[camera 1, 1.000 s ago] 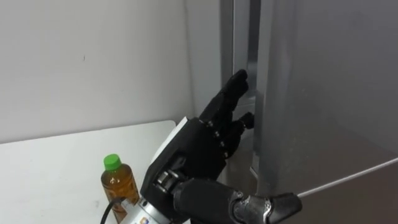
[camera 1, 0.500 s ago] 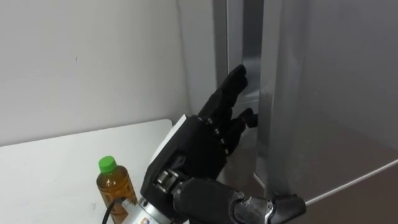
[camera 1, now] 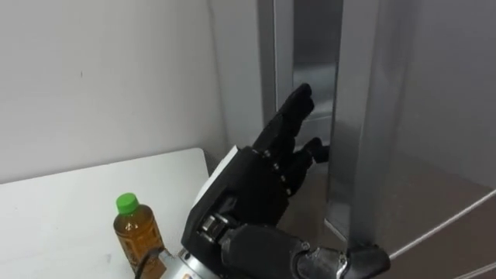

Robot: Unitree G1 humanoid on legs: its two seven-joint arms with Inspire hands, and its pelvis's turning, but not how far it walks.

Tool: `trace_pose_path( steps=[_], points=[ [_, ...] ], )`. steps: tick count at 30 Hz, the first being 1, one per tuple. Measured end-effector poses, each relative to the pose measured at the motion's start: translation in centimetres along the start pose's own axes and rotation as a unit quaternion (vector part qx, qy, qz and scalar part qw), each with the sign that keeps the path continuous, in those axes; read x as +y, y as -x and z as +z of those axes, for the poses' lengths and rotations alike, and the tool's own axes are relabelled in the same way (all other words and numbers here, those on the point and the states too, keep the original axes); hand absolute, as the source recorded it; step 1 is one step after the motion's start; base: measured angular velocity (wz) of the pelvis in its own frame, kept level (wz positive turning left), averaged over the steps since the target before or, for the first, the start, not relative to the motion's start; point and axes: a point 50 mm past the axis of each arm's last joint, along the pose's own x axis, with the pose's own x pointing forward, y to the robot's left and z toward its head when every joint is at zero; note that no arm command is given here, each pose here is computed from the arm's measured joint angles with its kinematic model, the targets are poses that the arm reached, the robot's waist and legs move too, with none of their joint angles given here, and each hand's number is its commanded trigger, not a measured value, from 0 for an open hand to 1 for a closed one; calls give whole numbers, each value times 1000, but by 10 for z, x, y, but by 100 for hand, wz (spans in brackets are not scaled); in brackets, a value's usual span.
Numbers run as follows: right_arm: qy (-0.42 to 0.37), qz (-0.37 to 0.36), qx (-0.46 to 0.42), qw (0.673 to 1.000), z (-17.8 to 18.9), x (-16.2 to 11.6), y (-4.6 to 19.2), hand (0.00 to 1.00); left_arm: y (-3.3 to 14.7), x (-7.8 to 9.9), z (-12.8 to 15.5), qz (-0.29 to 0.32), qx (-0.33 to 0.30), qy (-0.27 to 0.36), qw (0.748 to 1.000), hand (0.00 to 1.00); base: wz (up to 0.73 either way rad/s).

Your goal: Put the bottle in the upper fridge

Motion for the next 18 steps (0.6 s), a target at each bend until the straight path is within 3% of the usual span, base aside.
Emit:
trace_pose_path(
  steps=[11, 18],
  points=[
    [4, -12, -9, 1000, 6, 0, 0, 0, -6, -20, -18, -62, 30, 67, 995, 0, -20],
    [9, -12, -17, 1000, 10, 0, 0, 0, -21, -42, -24, -173, 56, 82, 980, 0, -23]
  ],
)
